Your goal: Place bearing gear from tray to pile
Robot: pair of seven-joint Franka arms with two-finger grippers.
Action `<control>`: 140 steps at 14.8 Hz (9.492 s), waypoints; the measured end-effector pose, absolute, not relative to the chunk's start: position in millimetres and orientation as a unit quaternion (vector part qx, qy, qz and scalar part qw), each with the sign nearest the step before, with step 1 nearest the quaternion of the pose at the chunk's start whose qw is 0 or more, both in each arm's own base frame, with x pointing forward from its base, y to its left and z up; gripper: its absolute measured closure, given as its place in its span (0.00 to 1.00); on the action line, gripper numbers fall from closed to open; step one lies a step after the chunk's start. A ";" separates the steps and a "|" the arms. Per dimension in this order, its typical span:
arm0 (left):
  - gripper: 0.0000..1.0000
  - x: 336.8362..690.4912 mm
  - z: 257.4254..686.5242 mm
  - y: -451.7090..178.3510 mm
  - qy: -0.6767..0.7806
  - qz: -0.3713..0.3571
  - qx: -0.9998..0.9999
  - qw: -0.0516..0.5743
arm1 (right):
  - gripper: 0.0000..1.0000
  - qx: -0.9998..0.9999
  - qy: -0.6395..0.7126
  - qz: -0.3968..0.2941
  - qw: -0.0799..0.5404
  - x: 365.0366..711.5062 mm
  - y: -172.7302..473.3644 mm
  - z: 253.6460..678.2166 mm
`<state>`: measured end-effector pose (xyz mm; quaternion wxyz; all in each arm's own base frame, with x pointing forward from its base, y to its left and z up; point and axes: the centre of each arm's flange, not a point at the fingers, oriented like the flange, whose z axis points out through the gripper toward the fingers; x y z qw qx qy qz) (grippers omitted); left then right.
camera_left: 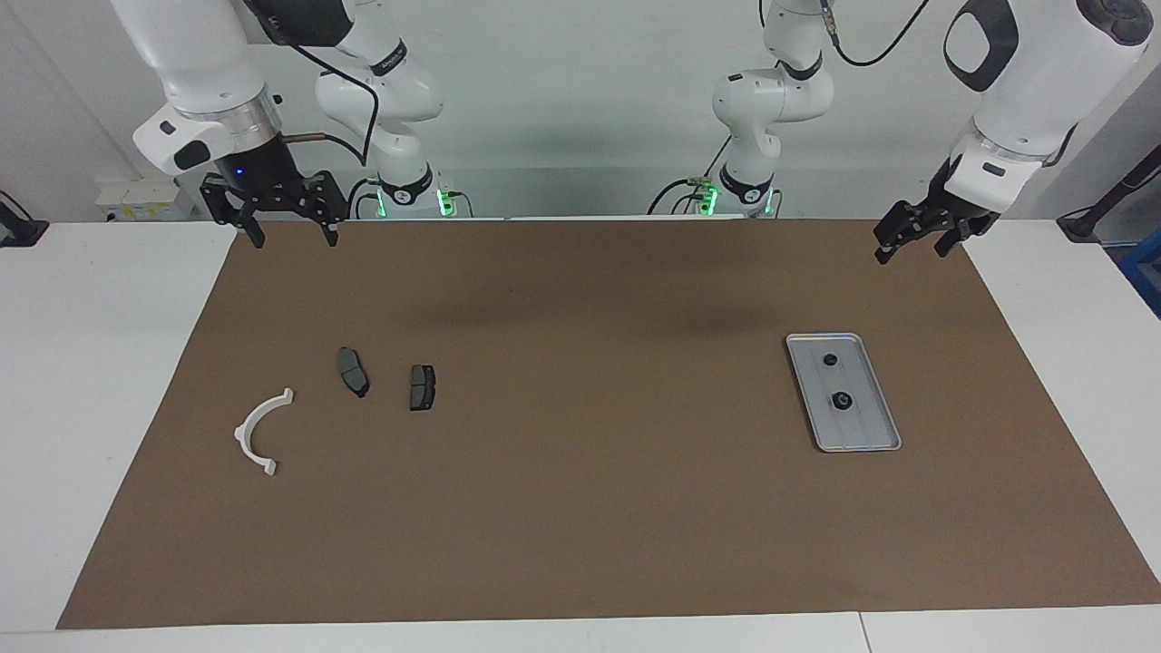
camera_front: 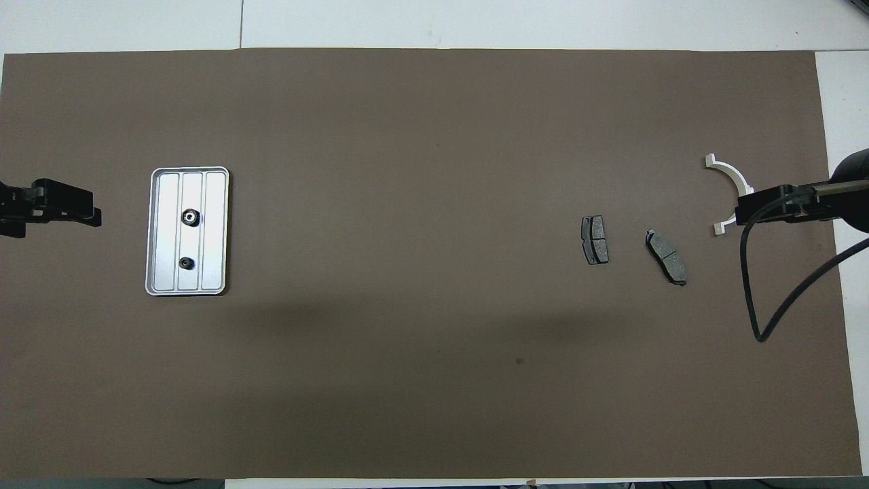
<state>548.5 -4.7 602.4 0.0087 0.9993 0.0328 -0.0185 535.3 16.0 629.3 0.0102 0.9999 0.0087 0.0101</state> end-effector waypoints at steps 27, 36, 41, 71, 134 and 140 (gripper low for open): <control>0.00 639.5 376.3 10.1 0.043 -0.002 0.999 0.009 | 0.00 1.000 0.009 0.011 0.010 534.9 16.4 629.9; 0.18 623.4 311.8 7.3 0.055 -0.014 0.998 0.012 | 0.00 1.000 0.009 0.016 0.010 531.7 16.1 635.8; 0.30 619.2 304.4 4.1 0.065 -0.016 0.998 0.012 | 0.00 1.000 0.009 0.017 0.010 531.4 16.0 636.3; 0.66 586.5 366.7 -326.3 0.244 0.000 0.969 0.028 | 0.00 1.000 0.008 0.013 0.010 530.7 15.7 634.9; 0.40 534.6 300.9 11.2 0.021 -0.028 0.999 0.006 | 0.00 0.969 -0.245 -0.015 0.006 588.6 470.0 292.4; 0.40 534.5 299.2 11.2 0.021 -0.028 0.999 0.006 | 0.07 0.971 -0.240 -0.022 0.011 580.3 472.5 278.2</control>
